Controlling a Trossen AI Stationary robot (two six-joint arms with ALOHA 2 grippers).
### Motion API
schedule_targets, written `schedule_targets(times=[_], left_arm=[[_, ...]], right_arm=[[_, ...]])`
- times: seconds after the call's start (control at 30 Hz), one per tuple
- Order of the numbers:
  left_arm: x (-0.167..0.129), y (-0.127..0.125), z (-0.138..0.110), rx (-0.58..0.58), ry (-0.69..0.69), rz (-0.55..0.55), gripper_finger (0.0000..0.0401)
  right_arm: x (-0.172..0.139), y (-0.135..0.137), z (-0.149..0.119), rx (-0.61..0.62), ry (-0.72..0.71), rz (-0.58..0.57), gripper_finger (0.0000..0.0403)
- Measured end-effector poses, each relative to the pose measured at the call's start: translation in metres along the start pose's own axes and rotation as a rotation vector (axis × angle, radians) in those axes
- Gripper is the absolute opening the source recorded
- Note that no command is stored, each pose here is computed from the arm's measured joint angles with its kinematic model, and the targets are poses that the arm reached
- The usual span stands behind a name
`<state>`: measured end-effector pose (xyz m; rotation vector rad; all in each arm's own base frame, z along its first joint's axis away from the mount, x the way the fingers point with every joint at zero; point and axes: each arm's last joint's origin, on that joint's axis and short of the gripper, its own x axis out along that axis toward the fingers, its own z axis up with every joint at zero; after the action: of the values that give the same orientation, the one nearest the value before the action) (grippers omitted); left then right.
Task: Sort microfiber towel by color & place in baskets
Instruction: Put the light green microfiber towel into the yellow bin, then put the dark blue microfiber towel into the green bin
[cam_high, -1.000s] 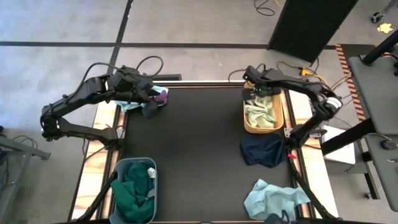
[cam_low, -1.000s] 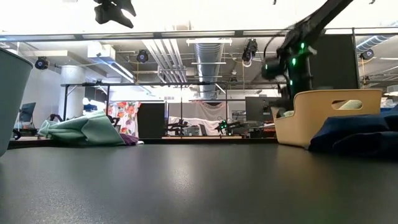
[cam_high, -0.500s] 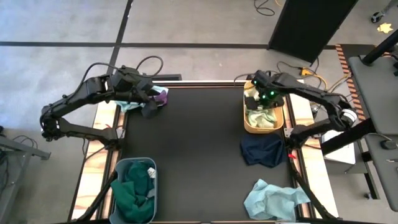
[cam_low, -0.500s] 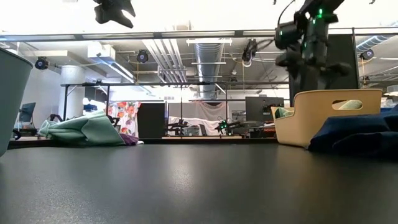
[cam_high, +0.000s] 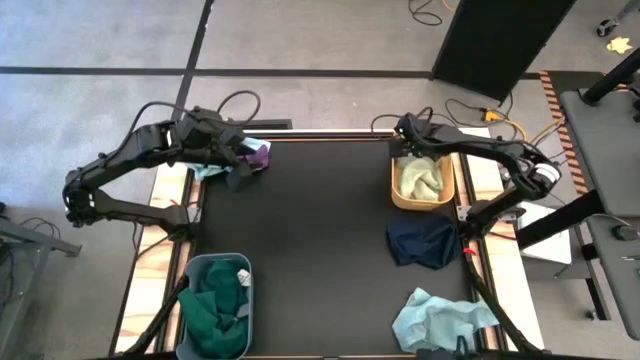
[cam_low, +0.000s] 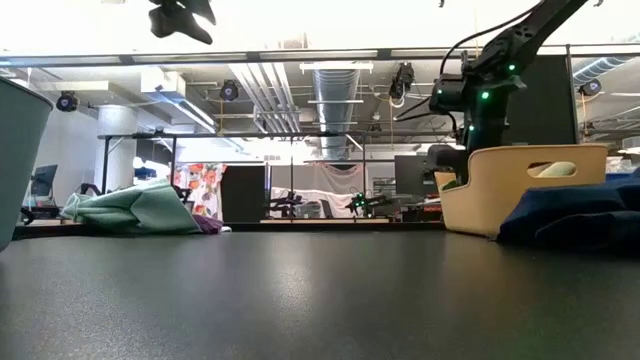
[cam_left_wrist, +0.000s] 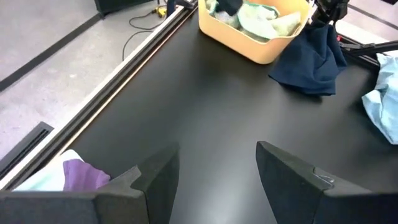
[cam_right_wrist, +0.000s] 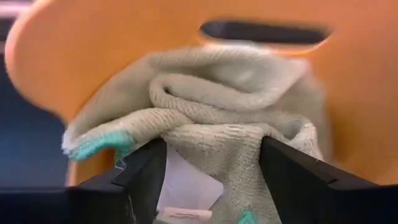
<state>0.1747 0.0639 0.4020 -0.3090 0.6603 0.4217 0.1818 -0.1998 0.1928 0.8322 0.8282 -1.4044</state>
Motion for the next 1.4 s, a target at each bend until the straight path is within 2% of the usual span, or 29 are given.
schedule_targets(times=[0.1, 0.2, 0.37, 0.5, 0.6, 0.73, 0.8, 0.97, 1.07, 1.17, 1.23, 1.33, 1.4], left_arm=[[-0.001, -0.002, -0.001, -0.01, 0.001, -0.008, 0.0196], [-0.001, -0.004, -0.001, -0.006, 0.002, -0.016, 0.0196], [-0.001, -0.006, -0.002, -0.001, 0.004, -0.024, 0.0196], [-0.001, -0.005, -0.001, 0.004, 0.002, -0.02, 0.0196], [-0.001, -0.005, -0.001, 0.011, 0.001, -0.015, 0.0196], [-0.001, -0.005, -0.001, 0.024, -0.005, 0.002, 0.0196], [-0.001, -0.005, -0.001, 0.031, -0.009, 0.013, 0.0196], [-0.002, -0.004, -0.001, 0.055, -0.012, 0.024, 0.0196], [-0.002, -0.005, 0.0, 0.073, -0.022, 0.02, 0.0196], [-0.002, -0.006, 0.002, 0.084, -0.047, 0.009, 0.0196], [-0.002, -0.008, 0.005, 0.093, -0.075, -0.005, 0.0196], [0.0, -0.013, 0.01, 0.132, -0.119, -0.059, 0.0196], [0.0, -0.019, 0.013, 0.178, -0.143, -0.177, 0.0196]], right_arm=[[0.009, -0.002, 0.0, -0.019, -0.06, -0.125, 0.0234], [0.025, -0.002, -0.005, -0.028, -0.028, -0.185, 0.023], [0.051, 0.003, -0.016, -0.03, 0.149, -0.113, 0.0228], [0.045, 0.005, -0.016, -0.054, 0.206, -0.08, 0.0228], [0.024, 0.003, -0.01, -0.096, 0.183, -0.068, 0.0228], [-0.02, -0.002, 0.01, -0.116, 0.07, -0.018, 0.0228], [-0.041, -0.009, 0.013, -0.128, 0.057, -0.007, 0.0228], [-0.098, -0.019, 0.008, -0.121, 0.001, 0.156, 0.0228], [-0.129, -0.015, -0.011, -0.143, 0.019, 0.348, 0.0228], [-0.157, -0.007, -0.042, -0.052, 0.159, 0.532, 0.0228], [-0.172, 0.002, -0.069, -0.031, 0.269, 0.588, 0.0228], [-0.192, 0.013, -0.109, -0.069, 0.423, 0.636, 0.0228], [-0.202, 0.015, -0.132, -0.1, 0.493, 0.639, 0.0228]])
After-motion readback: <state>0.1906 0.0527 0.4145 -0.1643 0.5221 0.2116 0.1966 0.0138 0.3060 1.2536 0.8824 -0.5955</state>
